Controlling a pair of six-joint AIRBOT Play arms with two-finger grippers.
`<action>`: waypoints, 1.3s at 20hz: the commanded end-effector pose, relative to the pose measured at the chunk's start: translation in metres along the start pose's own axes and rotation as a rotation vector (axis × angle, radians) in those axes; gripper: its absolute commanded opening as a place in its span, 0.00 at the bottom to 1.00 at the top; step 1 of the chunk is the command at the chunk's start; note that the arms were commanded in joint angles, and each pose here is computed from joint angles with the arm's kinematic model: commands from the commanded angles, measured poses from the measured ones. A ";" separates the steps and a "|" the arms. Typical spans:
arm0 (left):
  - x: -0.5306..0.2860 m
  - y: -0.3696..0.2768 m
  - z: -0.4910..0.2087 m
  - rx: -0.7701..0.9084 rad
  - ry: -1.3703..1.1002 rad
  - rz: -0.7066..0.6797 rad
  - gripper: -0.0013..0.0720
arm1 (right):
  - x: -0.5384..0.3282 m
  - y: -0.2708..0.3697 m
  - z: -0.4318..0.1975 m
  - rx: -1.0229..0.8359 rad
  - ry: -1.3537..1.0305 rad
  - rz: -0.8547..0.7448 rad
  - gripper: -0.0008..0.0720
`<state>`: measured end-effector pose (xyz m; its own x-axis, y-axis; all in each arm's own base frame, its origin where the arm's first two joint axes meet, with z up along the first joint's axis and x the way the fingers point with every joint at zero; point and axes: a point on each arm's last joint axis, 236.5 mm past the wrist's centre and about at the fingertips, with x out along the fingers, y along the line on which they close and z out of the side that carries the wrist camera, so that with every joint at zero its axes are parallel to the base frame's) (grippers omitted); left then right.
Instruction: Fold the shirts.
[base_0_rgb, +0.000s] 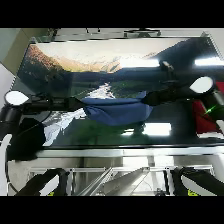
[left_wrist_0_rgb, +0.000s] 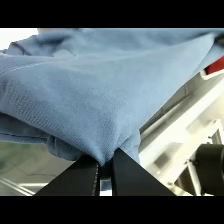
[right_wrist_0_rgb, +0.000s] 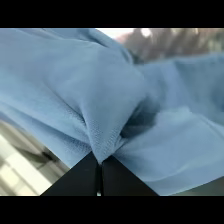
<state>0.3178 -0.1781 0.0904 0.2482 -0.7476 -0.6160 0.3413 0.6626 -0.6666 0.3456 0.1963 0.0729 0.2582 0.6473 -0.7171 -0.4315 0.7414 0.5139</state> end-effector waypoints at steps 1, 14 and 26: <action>0.028 0.022 -0.012 -0.043 0.042 0.010 0.04 | 0.036 -0.029 -0.018 0.067 0.044 -0.044 0.03; 0.020 0.127 0.056 -0.087 0.061 0.163 0.99 | -0.010 -0.135 -0.068 0.286 0.143 -0.314 0.65; 0.119 0.142 0.004 -0.114 0.420 0.021 0.99 | 0.070 -0.134 -0.103 0.471 0.138 -0.014 0.65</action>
<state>0.4172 -0.1611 -0.0599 -0.0370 -0.6678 -0.7434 0.2254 0.7191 -0.6573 0.3282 0.0951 -0.0915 0.1345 0.5271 -0.8391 0.0467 0.8425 0.5367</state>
